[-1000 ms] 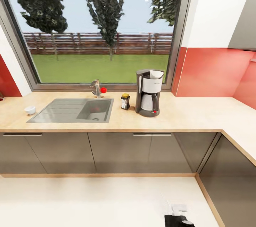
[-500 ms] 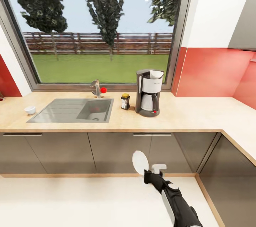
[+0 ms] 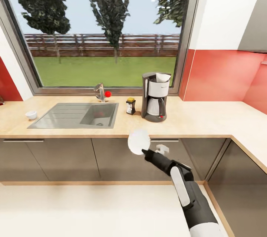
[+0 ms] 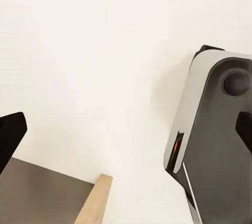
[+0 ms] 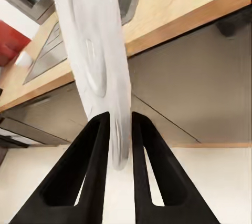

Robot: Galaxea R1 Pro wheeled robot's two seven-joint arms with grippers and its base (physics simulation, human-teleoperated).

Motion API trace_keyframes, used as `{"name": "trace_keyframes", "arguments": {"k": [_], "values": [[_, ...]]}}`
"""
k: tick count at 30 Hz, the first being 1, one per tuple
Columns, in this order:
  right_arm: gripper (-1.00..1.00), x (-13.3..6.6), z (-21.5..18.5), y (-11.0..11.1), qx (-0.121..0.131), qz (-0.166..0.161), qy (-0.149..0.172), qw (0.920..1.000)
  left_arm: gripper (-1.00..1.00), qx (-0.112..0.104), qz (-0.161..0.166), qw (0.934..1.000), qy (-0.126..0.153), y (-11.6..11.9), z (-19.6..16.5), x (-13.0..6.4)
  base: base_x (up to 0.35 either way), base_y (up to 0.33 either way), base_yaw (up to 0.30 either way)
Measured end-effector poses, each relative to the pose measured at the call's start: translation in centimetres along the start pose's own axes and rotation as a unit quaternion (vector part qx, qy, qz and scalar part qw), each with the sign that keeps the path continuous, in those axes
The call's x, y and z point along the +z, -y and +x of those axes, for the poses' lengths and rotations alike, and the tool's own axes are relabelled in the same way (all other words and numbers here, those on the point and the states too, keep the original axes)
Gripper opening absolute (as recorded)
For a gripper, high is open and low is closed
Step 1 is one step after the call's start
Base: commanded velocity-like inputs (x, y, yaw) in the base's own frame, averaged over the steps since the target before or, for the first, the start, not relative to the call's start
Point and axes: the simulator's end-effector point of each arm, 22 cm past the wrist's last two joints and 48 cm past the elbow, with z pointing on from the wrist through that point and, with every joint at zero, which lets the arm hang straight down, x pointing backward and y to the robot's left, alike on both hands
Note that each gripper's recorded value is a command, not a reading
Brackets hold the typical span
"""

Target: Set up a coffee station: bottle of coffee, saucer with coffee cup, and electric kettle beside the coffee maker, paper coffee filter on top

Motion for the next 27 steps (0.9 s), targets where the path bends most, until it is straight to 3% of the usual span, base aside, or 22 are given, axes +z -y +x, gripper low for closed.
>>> {"name": "trace_keyframes", "arguments": {"k": [3, 6, 10, 14, 19, 24, 27], "values": [[-1.0, 0.4, -2.0, -1.9, 0.022, -0.028, 0.014, 0.9993, 1.0, 0.0, 0.001, 1.0, 0.0, 0.1, 0.0, 0.0, 0.0, 0.0, 0.0], [-1.0, 0.5, -3.0, -2.2, 0.052, -0.031, 0.025, 0.9978, 1.0, 0.0, 0.001, 1.0, 0.0, 0.2, 0.1, 0.0, 0.0, 0.0, 0.0], [-1.0, 0.5, -3.0, 0.9, 0.135, 0.04, 0.026, 0.9897, 1.0, -0.002, 0.003, 1.0, 0.0, 0.5, 0.0, 0.0, 0.0, 0.0, 0.0], [-1.0, 0.2, -0.1, 3.9, 0.221, 0.129, -0.013, 0.9666, 1.0, -0.003, 0.004, 1.0, 0.0, 0.7, 0.0, 0.0, 0.0, 0.0, 0.0], [-1.0, 0.3, 2.3, 3.5, 0.246, 0.154, -0.048, 0.9557, 1.0, -0.004, 0.004, 1.0, 0.0, 0.8, 0.0, 0.0, 0.003, 0.0, 0.0], [-1.0, 0.3, 2.7, 3.6, 0.254, 0.156, -0.053, 0.953, 1.0, -0.005, 0.004, 1.0, -0.001, 0.9, 0.1, 0.0, 0.064, 0.0, 0.0], [-1.0, 0.5, 2.1, 2.6, 0.253, 0.14, -0.049, 0.956, 1.0, -0.005, 0.005, 1.0, -0.001, 0.9, 0.2, 0.0, 0.0, 0.0, 0.0]]}}
